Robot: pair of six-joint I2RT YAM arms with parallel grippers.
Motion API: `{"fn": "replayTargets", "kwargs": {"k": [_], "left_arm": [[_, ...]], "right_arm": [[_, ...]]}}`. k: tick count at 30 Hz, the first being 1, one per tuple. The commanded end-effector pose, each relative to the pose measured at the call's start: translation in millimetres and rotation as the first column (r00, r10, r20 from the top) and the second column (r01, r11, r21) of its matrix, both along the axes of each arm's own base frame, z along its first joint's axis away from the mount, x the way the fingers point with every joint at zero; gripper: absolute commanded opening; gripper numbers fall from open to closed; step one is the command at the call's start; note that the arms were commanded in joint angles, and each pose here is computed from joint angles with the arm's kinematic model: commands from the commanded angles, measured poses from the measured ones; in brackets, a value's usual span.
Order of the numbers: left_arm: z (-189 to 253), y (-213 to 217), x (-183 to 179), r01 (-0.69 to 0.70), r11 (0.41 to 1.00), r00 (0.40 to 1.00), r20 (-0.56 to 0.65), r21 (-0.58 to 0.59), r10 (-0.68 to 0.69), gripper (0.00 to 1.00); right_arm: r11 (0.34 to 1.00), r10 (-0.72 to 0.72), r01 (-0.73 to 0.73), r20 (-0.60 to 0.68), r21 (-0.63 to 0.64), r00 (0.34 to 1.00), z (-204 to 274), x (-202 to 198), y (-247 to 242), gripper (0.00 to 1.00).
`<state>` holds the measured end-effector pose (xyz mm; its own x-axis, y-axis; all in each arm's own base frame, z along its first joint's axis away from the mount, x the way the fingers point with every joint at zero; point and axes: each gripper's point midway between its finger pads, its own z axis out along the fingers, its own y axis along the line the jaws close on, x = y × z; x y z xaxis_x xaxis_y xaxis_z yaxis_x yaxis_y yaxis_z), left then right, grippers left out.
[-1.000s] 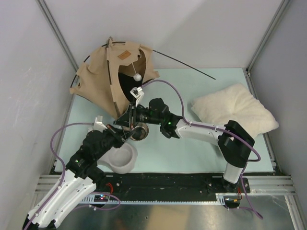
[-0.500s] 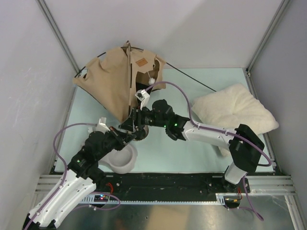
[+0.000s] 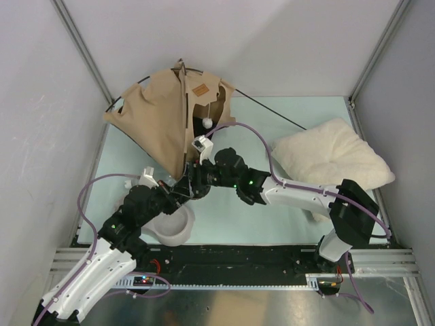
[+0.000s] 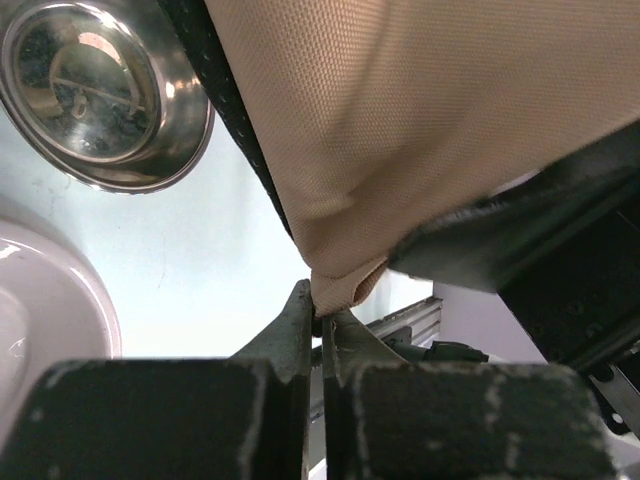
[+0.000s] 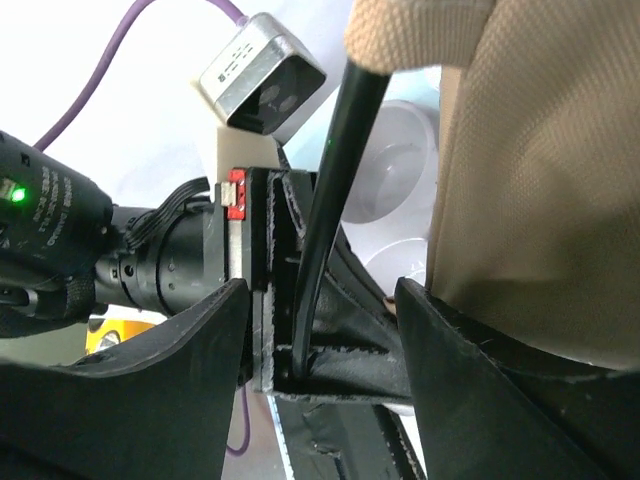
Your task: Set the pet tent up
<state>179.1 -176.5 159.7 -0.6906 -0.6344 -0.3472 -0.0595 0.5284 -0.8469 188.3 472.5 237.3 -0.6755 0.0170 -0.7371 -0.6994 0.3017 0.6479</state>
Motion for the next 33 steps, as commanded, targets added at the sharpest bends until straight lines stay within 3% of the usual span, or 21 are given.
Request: {"fn": "replayTargets", "kwargs": {"k": [1,9,21,25,27,33], "left_arm": [[-9.1,-1.4,-4.7,0.030,1.000,0.999,-0.021,0.009,-0.029,0.00],[-11.9,0.0,-4.4,0.028,0.999,0.999,-0.025,0.016,-0.028,0.00],[-13.8,0.7,-5.0,0.032,0.999,0.999,-0.025,0.027,-0.031,0.00],[-14.0,1.1,-4.7,0.035,0.999,0.999,-0.019,0.036,-0.034,0.00],[-14.9,1.4,-4.7,0.037,0.998,0.999,-0.019,0.041,-0.036,0.00],[-13.8,2.6,-3.7,0.033,0.998,0.999,-0.011,0.048,-0.032,0.00]], "right_arm": [[1.000,0.008,-0.008,-0.004,0.002,1.000,6.6,-11.4,-10.1,0.64],[1.000,-0.001,0.001,-0.024,0.008,1.000,-1.7,-18.8,-15.3,0.41],[0.999,0.009,-0.008,-0.003,0.053,1.000,4.9,-18.4,-7.7,0.37],[0.997,0.042,-0.041,-0.016,0.060,0.999,3.3,-23.0,-3.3,0.11],[0.997,0.054,-0.052,-0.025,0.058,0.998,2.3,-24.3,-1.6,0.03],[0.997,0.066,-0.065,-0.031,0.033,0.997,-4.8,-27.4,-1.6,0.14]]}}
